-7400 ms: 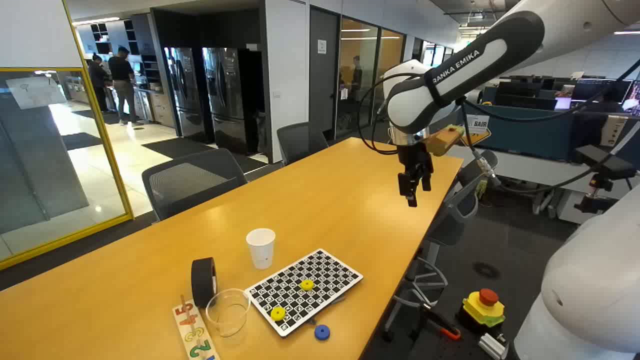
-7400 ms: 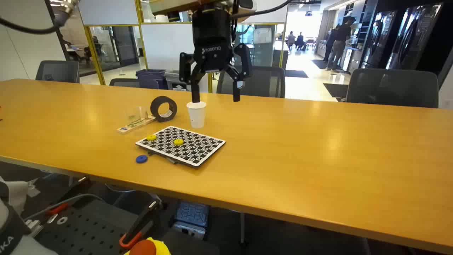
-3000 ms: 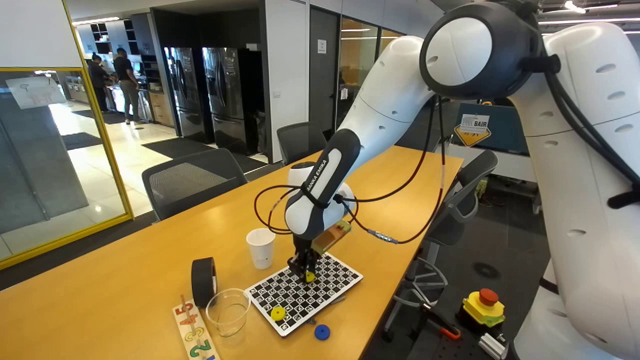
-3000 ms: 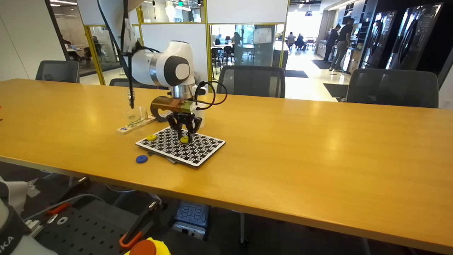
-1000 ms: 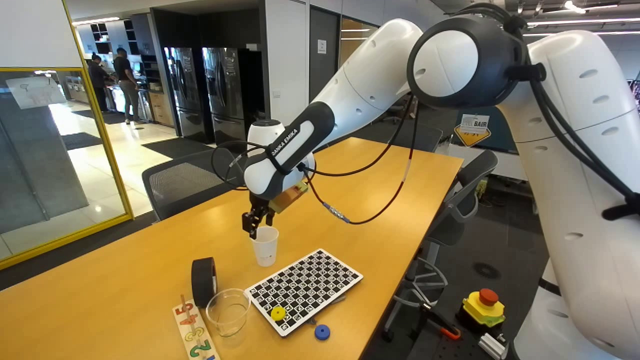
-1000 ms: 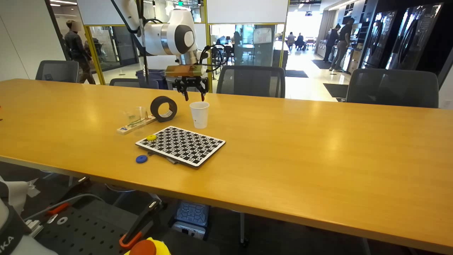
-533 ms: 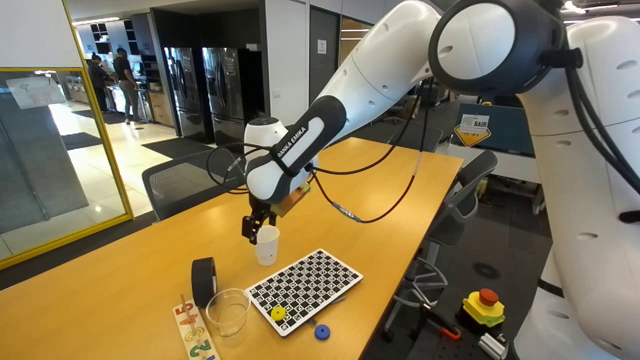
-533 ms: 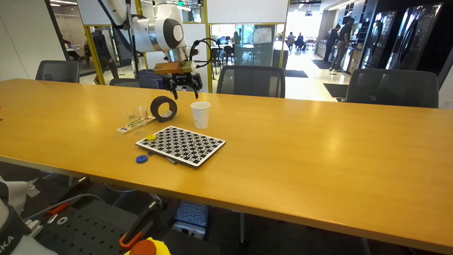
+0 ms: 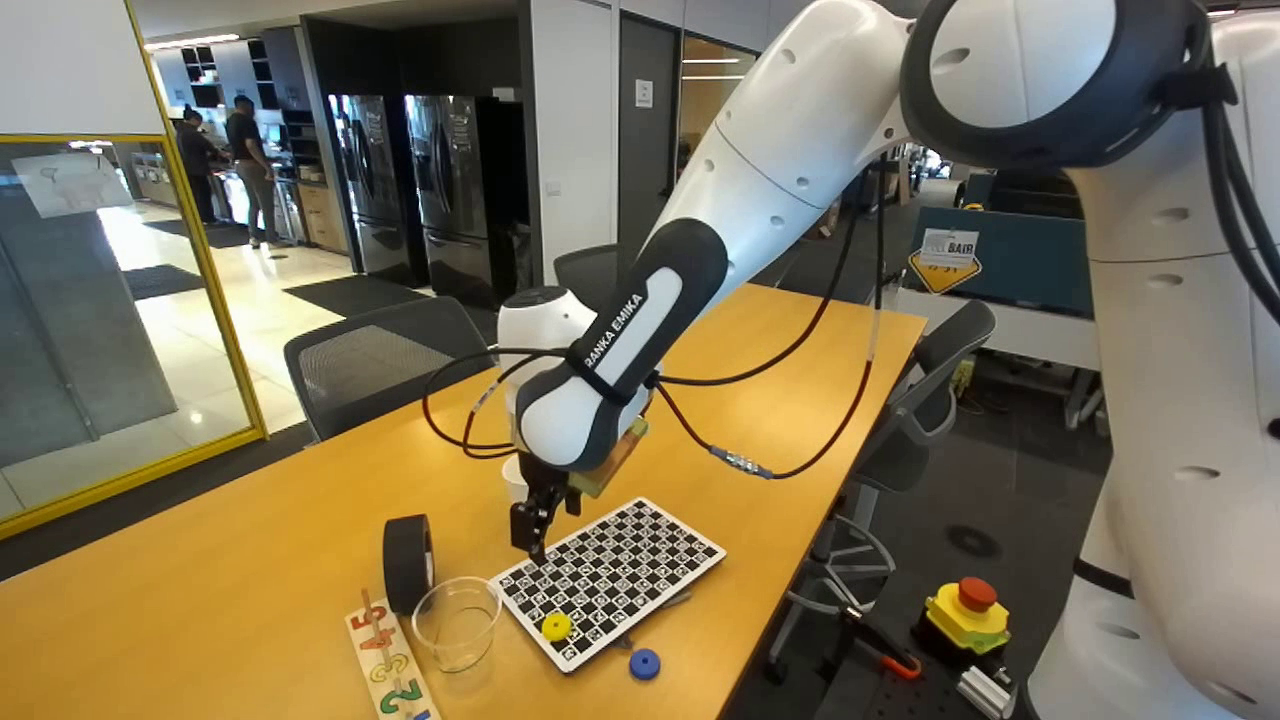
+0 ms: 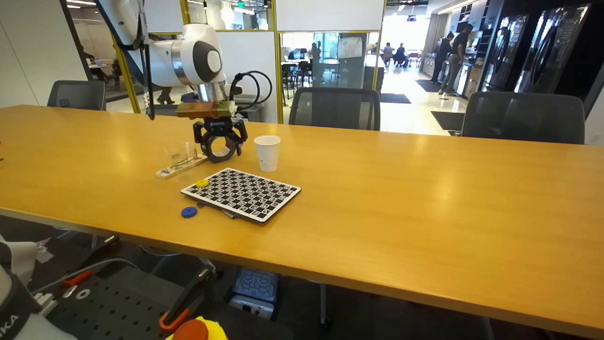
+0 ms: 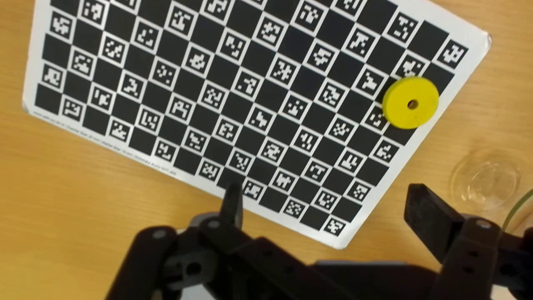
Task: Put the yellow discs in the white cup and the blue disc in the clear cup
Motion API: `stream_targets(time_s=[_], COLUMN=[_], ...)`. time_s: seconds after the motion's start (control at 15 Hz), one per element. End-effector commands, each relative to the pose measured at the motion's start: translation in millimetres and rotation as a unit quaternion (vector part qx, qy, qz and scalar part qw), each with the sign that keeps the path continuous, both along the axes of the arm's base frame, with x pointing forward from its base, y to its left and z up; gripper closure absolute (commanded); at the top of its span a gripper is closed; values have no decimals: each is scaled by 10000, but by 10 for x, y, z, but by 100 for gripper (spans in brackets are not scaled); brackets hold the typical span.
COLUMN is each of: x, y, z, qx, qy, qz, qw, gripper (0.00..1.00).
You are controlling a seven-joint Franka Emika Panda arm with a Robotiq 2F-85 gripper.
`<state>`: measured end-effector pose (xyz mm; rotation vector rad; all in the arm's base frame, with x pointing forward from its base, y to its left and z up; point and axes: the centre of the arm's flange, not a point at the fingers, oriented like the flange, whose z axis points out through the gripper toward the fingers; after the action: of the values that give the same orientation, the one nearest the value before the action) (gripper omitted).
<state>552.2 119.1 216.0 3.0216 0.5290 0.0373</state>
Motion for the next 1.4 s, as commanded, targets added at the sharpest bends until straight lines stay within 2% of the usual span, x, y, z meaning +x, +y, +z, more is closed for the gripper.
stream_targets(time_s=[0.0,0.47,1.33], x=[-108,-254,-383], y=[86,295,373], z=[-164,-486,-723], qx=[128,367,576], qy=[176,558,750], qz=[113,324,195], qw=[9997,9972,9953], gripper=[0,0,0])
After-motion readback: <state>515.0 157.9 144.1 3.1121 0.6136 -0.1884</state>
